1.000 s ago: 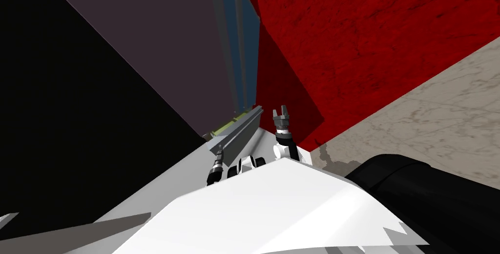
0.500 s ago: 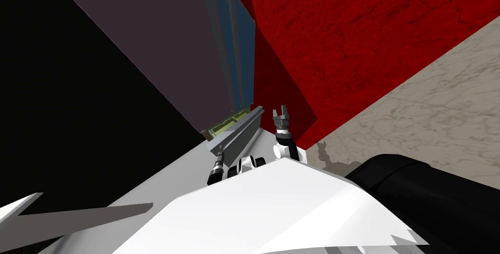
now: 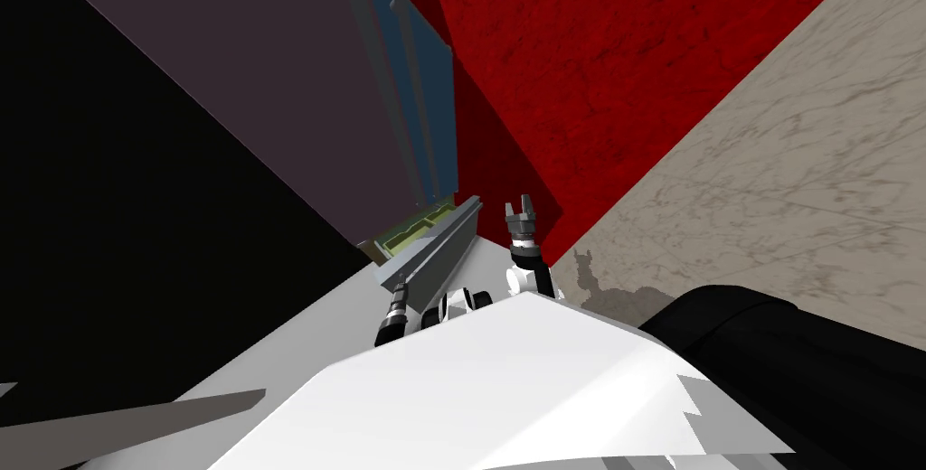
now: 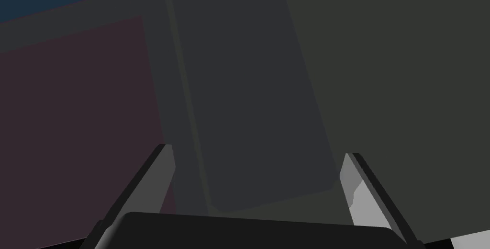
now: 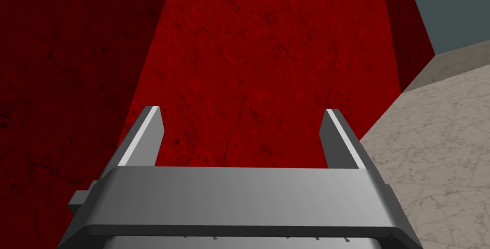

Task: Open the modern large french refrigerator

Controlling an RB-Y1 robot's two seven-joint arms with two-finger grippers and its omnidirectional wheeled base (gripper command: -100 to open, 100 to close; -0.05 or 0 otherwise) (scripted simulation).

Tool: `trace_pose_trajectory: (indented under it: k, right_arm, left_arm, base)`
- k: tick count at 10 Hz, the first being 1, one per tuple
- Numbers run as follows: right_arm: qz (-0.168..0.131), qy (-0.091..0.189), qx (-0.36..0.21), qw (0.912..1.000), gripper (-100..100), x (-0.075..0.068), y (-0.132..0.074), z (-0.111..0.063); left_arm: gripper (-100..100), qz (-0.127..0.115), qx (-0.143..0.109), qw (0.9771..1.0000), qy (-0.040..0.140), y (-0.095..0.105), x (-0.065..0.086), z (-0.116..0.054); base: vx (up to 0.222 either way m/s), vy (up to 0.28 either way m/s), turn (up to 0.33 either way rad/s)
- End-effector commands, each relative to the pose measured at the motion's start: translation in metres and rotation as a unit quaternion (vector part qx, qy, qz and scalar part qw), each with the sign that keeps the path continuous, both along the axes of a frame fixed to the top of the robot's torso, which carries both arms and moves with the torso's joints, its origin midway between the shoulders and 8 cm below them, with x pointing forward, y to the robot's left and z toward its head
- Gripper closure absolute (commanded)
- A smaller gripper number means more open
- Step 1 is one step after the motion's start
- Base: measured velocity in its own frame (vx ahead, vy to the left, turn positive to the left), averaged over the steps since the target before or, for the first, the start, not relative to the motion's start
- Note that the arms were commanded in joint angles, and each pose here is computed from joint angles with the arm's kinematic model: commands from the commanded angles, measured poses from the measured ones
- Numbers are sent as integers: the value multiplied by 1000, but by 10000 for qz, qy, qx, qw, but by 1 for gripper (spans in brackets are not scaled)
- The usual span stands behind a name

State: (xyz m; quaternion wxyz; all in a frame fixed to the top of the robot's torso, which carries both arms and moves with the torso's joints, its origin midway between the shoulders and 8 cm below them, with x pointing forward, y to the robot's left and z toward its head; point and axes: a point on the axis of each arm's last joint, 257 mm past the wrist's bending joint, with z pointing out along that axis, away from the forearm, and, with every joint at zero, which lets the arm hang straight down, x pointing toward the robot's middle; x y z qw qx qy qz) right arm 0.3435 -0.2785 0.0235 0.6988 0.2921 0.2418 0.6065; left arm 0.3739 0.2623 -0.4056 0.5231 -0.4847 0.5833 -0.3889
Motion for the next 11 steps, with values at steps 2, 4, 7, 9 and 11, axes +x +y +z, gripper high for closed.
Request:
trace_pose_trajectory:
  k: [2,4,7,9,11]
  right_arm:
    - [-1,1,-2,10000,0,0,0,0]
    - [-1,1,-1,10000,0,0,0,0]
    - [-1,1,-1,10000,0,0,0,0]
    - [-1,1,-1,10000,0,0,0,0]
    - [-1,1,-1,10000,0,0,0,0]
  left_arm:
    - [-100,19,2,10000,8,1,5,12]
    - [-100,43,1,10000,8,3,8,23]
    - [-100,83,-5,10000,38,6,10,37]
    - [-100,96,-4,10000,7,6,12,46]
    - [-100,111,-6,9999,7,7,13,52]
  base:
    - [11,23,-10]
    - [2,16,-21]
    - [-21,1,-26]
    - [-18,-3,-17]
    - [-9,2,-9]
